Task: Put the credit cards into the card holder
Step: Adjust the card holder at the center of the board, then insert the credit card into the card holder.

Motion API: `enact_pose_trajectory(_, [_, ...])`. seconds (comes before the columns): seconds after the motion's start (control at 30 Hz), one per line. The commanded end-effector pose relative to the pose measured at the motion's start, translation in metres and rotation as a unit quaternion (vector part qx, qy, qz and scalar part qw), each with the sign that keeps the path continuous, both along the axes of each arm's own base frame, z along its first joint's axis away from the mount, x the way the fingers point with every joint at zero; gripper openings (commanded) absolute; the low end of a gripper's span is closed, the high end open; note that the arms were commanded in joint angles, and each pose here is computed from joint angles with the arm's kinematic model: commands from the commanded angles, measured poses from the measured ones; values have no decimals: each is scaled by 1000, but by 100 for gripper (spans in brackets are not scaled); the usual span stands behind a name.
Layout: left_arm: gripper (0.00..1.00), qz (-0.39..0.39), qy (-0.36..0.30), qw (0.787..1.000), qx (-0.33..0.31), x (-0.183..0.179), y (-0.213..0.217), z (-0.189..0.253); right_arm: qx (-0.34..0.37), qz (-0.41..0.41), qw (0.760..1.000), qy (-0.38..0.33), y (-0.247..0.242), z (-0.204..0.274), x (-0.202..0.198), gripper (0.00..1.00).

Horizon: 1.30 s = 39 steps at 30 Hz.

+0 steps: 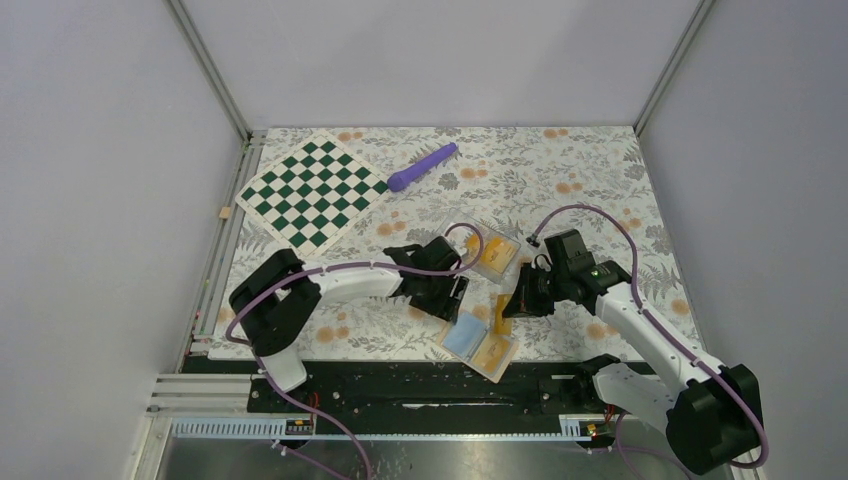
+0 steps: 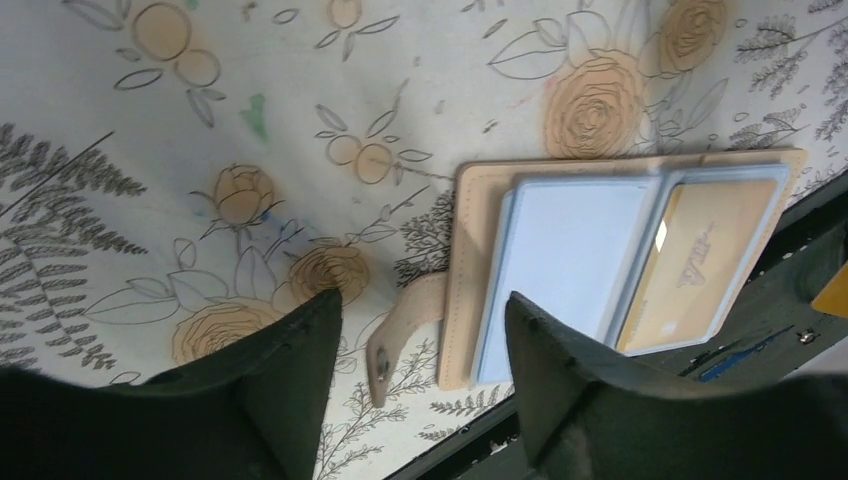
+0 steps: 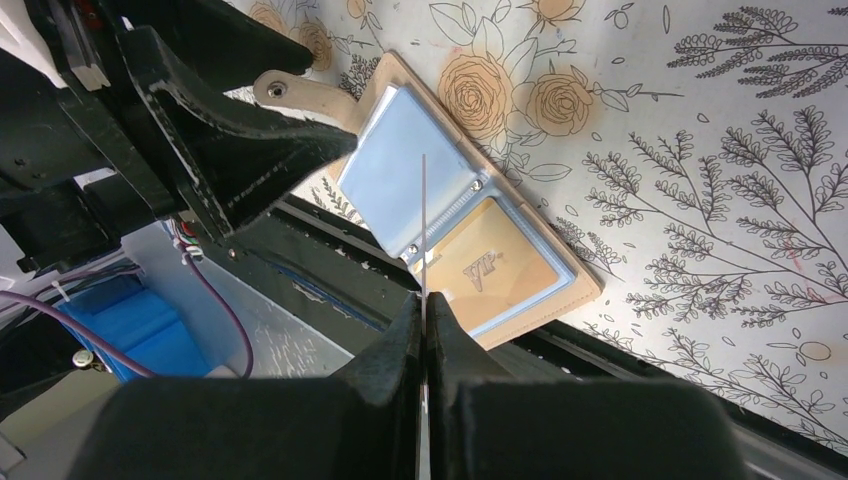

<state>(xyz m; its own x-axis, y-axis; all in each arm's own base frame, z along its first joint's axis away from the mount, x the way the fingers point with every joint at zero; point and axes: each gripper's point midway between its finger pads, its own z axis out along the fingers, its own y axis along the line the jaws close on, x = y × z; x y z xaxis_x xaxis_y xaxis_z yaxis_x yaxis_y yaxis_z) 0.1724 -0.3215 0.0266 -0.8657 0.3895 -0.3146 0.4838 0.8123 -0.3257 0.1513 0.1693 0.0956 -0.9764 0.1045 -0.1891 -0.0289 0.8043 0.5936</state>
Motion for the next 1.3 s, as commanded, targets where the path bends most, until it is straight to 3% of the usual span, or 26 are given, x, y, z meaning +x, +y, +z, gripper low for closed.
enact_pose_trajectory(0.0, [55,1,18,1000,6,-8,17,-4,-3,9,1000,1,-1,-1,0,0])
enact_pose_trajectory(0.2, [0,17,43,998,-48,-7,-1,0,-1,9,1000,2,0,-1,-1,0])
enact_pose_trajectory(0.33, [0,66,61,990,-111,-2,-8,8,2,10,1000,-4,0,2,0,0])
enact_pose_trajectory(0.5, [0,193,85,957,-200,15,5,18,9,12,1000,-14,2,7,3,0])
enact_pose_trajectory(0.8, [0,353,57,906,-227,20,50,17,34,13,999,-8,11,2,4,0])
enact_pose_trajectory(0.97, [0,388,63,886,-248,8,39,20,63,2,998,-26,19,-11,11,0])
enact_pose_trajectory(1.27, [0,383,109,881,-255,-10,0,7,73,-1,997,-37,23,-34,15,0])
